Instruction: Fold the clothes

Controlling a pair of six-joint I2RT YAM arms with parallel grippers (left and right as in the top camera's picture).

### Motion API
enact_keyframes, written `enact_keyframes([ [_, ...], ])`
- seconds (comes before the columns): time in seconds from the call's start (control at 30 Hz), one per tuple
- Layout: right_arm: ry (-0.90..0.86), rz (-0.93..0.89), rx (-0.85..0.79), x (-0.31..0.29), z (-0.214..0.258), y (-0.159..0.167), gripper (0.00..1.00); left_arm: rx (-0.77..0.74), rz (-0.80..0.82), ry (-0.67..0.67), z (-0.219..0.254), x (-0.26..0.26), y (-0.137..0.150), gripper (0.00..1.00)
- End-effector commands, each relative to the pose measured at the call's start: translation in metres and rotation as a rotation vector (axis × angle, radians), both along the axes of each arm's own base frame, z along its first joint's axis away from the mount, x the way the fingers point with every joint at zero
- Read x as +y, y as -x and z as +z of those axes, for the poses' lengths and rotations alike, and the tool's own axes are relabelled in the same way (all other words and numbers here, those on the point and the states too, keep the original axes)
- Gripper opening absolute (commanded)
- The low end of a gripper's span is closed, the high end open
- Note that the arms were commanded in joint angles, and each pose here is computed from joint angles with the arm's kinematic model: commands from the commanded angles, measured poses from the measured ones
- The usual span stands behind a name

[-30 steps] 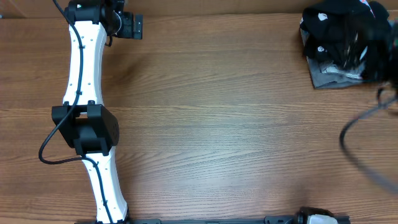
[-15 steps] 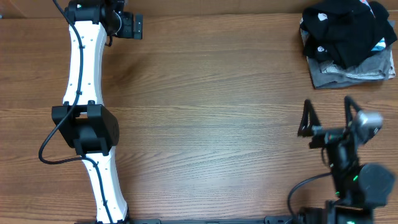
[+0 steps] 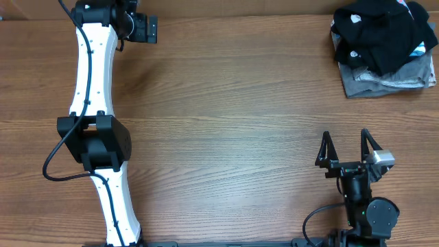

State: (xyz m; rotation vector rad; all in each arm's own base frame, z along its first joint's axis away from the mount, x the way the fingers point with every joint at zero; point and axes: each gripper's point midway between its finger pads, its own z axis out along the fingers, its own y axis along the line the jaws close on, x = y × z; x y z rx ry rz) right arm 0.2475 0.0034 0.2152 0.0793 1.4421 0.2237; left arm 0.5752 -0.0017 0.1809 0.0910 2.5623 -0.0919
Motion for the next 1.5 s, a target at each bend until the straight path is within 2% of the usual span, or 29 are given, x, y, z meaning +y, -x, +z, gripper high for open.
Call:
enact_keyframes([
  [0.0, -0.011, -0.013, 0.003, -0.002, -0.007, 0.002, 1.0, 0.011, 0.006, 0.004, -0.005, 0.001, 0.0, 1.0],
  [0.33, -0.027, -0.016, 0.141, -0.002, -0.042, 0.002, 1.0, 0.011, 0.006, 0.004, -0.005, 0.001, 0.0, 1.0],
  [1.17, -0.027, -0.017, 0.138, -0.002, -0.041, 0.002, 1.0, 0.015, 0.002, 0.003, -0.006, -0.001, 0.001, 1.0],
  [1.33, -0.027, -0.017, 0.138, -0.002, -0.041, 0.002, 1.0, -0.034, -0.029, 0.0, 0.023, -0.02, 0.007, 1.0],
  [1.47, -0.027, -0.017, 0.138, -0.002, -0.041, 0.002, 1.0, -0.071, -0.082, 0.002, 0.058, -0.048, 0.036, 1.0],
])
